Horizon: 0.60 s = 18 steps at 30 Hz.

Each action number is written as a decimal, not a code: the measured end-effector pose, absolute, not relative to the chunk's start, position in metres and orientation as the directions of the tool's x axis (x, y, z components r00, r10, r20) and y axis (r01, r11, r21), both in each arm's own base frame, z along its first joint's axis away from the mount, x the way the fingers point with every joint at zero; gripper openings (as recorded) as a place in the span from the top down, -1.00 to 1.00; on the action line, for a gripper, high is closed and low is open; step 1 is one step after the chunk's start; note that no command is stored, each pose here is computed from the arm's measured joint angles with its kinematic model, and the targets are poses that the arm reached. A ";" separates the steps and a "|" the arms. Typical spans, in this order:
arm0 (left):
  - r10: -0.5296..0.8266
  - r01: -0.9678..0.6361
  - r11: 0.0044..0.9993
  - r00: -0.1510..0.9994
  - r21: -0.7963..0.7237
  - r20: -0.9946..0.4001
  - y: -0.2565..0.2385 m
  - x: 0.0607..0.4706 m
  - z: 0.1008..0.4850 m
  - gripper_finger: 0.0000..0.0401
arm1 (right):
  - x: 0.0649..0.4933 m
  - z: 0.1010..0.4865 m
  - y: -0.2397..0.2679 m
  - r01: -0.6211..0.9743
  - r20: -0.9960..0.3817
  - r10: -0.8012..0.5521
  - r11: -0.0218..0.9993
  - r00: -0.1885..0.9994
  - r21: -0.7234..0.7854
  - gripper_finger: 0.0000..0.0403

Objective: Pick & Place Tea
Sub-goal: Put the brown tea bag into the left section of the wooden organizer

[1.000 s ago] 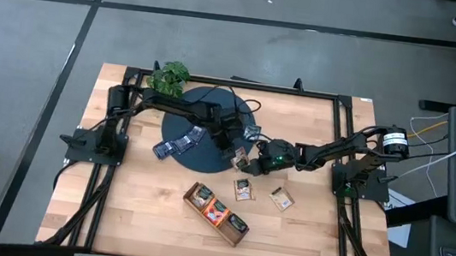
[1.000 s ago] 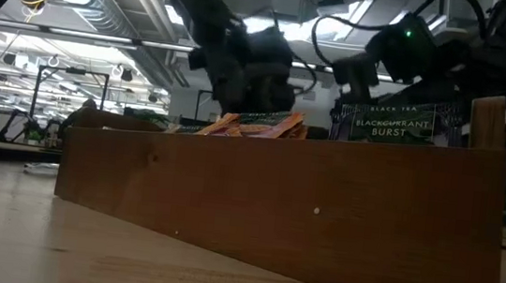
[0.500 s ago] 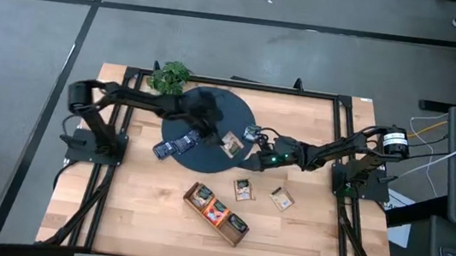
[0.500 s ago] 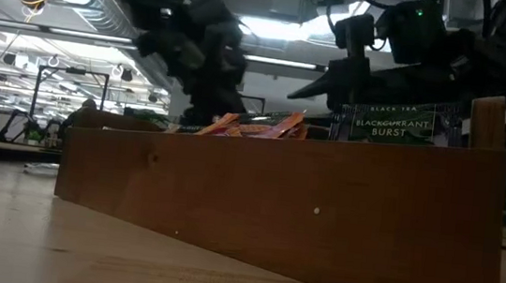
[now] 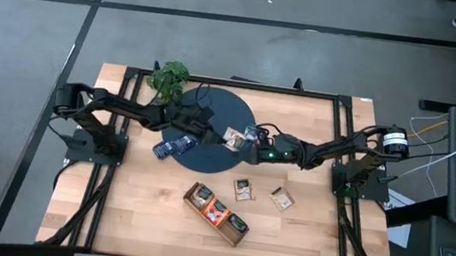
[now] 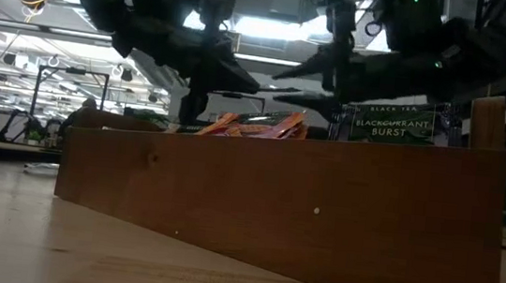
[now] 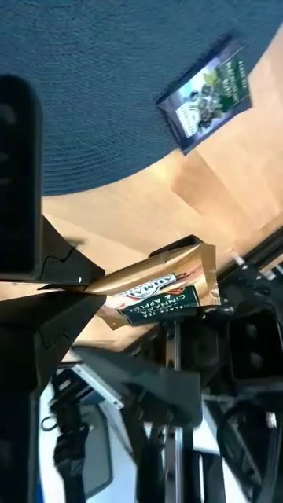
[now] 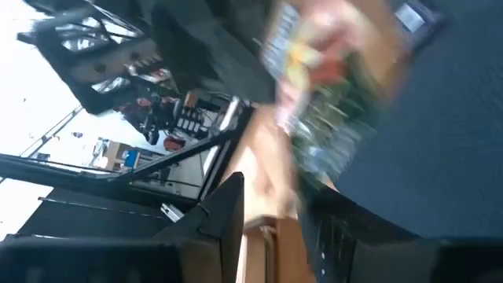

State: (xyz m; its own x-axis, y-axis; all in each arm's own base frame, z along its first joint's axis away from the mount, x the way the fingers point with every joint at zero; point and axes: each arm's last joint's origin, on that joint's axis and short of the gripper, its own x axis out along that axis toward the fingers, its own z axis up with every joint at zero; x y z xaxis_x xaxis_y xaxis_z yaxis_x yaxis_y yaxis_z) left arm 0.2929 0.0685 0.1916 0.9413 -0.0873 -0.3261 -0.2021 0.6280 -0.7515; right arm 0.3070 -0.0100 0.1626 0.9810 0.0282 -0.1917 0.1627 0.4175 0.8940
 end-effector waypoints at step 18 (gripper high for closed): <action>-0.071 -0.209 0.614 0.946 -0.761 -0.317 0.072 0.292 0.193 0.97 | 0.314 0.171 -0.015 0.202 -0.177 -0.098 0.433 0.979 0.878 0.79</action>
State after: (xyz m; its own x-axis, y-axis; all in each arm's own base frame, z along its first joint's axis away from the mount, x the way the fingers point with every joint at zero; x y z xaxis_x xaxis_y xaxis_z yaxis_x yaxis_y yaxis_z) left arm 0.2922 0.0717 0.1930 0.9456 -0.0713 -0.3173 -0.2091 0.6141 -0.7611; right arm 0.3138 -0.0146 0.1705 0.9793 -0.0985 -0.1768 0.2021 0.4333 0.8783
